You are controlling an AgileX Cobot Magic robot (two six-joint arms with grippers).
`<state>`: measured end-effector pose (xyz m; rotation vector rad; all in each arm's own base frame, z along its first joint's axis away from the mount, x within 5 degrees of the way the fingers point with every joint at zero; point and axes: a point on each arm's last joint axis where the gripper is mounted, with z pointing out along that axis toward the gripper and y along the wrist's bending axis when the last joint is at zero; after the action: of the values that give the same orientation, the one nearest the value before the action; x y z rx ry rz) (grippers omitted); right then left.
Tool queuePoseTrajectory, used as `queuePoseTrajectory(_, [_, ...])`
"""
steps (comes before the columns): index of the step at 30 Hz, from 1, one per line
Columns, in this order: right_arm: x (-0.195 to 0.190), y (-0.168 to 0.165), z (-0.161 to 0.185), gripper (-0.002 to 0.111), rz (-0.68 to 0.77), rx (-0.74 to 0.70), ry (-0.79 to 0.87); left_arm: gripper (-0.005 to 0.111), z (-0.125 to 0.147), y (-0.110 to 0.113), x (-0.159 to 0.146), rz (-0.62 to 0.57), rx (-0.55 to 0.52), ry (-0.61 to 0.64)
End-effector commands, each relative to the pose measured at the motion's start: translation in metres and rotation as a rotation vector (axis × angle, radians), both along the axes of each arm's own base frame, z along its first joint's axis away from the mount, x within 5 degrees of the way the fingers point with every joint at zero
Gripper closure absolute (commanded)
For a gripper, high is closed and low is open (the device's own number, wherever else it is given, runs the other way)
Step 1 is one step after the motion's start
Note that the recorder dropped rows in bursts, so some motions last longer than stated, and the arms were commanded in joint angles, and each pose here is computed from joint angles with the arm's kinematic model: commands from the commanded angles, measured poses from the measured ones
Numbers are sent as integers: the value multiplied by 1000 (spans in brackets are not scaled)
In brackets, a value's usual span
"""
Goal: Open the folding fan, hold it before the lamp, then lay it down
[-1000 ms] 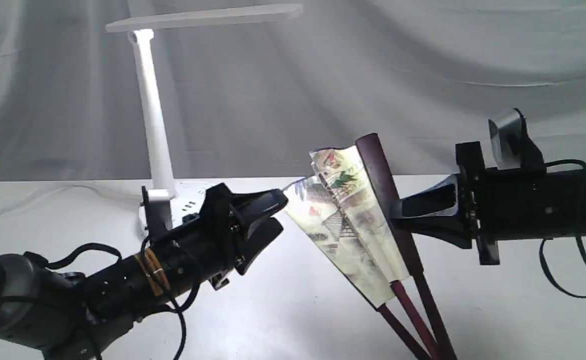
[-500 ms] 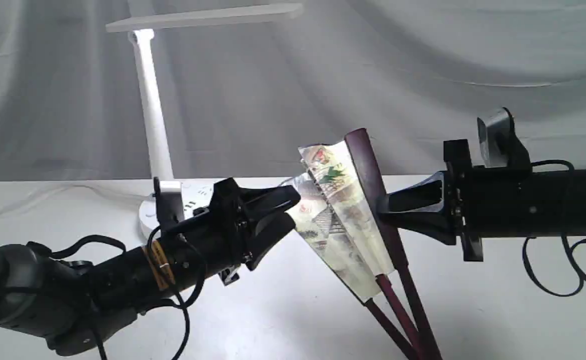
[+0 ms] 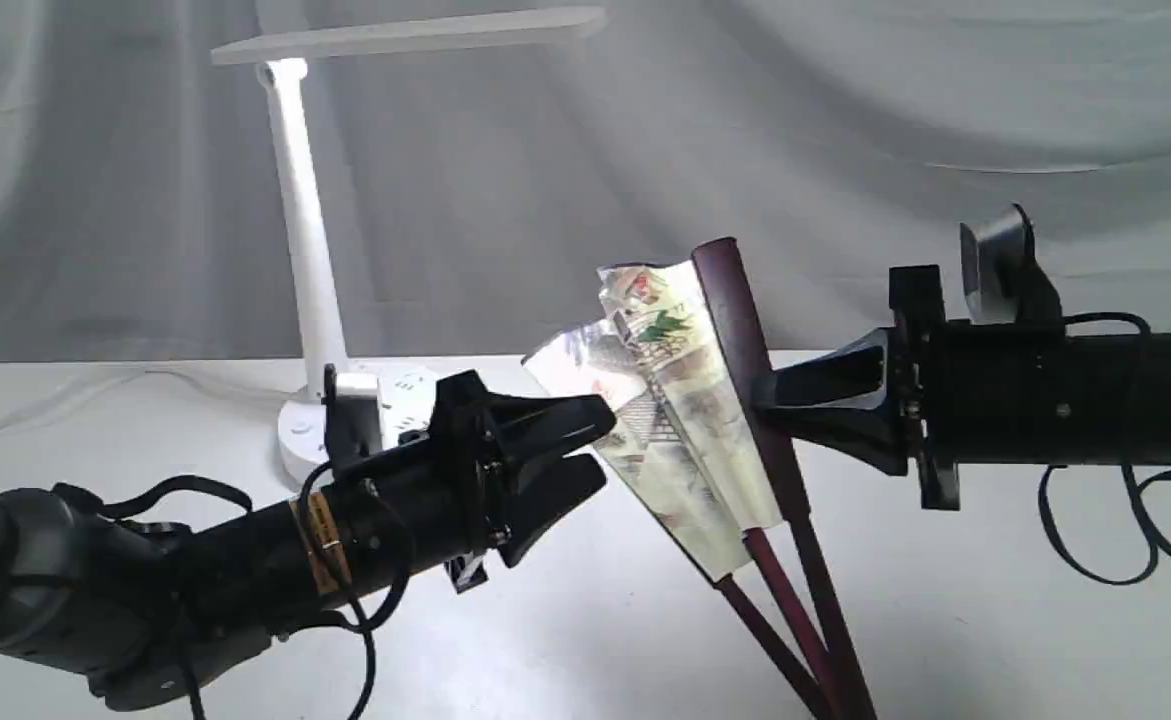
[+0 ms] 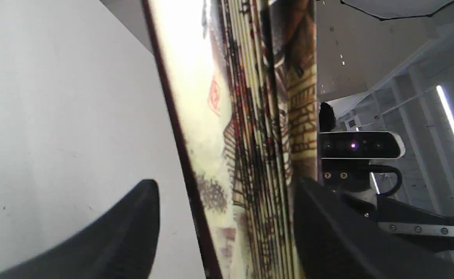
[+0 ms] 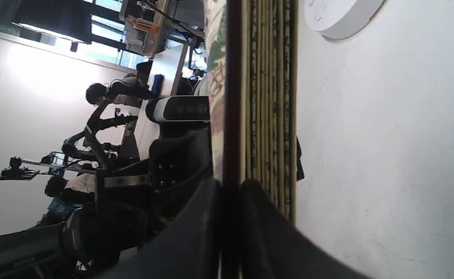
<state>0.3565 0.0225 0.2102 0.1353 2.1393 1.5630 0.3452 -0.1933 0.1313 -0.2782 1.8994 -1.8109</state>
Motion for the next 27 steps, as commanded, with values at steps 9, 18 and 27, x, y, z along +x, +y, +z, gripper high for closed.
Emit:
queuePoseTrajectory(9, [-2, 4, 2, 108, 27, -1, -19, 55, 4, 6, 11, 119, -29, 0])
queuePoseTrajectory(18, [-2, 4, 2, 108, 31, -5, -18, 55, -4, 7, 14, 150, -7, 29])
queuePoseTrajectory(27, [-3, 11, 2, 108, 51, -5, -18, 55, -22, 2, 24, 133, -60, 43])
